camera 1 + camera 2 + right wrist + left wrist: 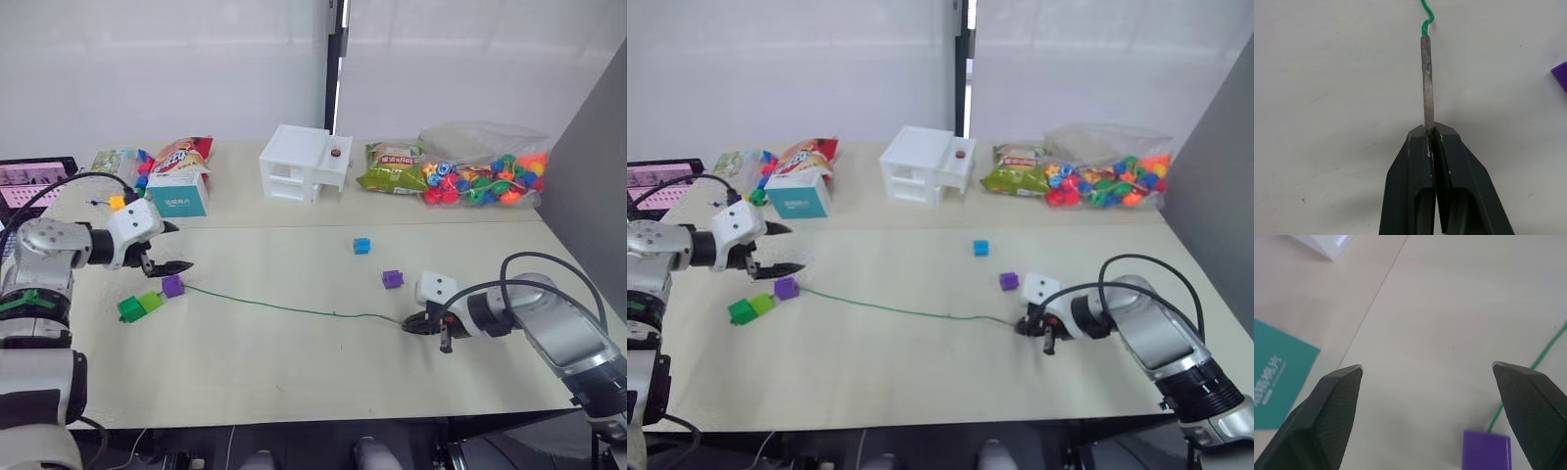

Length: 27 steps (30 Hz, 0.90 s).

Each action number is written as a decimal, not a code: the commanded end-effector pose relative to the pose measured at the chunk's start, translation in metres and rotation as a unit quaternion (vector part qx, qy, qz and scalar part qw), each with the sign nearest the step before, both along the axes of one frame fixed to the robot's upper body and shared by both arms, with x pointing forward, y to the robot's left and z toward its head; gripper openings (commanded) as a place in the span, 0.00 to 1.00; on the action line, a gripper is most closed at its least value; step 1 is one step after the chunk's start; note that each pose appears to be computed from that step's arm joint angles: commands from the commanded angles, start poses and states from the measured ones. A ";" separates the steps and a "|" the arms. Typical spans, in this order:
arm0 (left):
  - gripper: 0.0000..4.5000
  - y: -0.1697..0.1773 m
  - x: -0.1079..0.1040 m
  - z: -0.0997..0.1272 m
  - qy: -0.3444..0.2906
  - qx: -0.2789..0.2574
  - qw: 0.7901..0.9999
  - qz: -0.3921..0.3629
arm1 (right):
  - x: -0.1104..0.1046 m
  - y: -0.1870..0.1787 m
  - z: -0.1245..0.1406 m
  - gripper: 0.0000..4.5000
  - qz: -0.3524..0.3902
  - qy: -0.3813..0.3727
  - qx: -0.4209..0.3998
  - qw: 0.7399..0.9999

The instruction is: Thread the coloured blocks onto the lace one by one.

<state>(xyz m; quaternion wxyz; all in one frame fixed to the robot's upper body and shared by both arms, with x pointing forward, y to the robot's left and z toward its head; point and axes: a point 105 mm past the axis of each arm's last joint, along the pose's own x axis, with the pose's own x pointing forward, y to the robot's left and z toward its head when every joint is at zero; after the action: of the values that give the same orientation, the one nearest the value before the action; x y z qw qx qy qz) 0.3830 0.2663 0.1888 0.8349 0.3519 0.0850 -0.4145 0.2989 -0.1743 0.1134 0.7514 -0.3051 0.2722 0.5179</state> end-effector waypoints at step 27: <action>0.66 -0.281 -0.074 -0.082 0.060 -0.154 0.916 -0.366 | -0.018 0.019 0.009 0.00 0.020 0.001 0.007 1.000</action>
<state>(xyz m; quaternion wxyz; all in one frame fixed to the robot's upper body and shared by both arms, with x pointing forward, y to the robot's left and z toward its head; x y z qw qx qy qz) 0.3091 -0.0108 0.0983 0.6676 0.1960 -0.0504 -0.7165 0.2834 -0.1542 0.1172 0.7421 -0.3004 0.2691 0.5353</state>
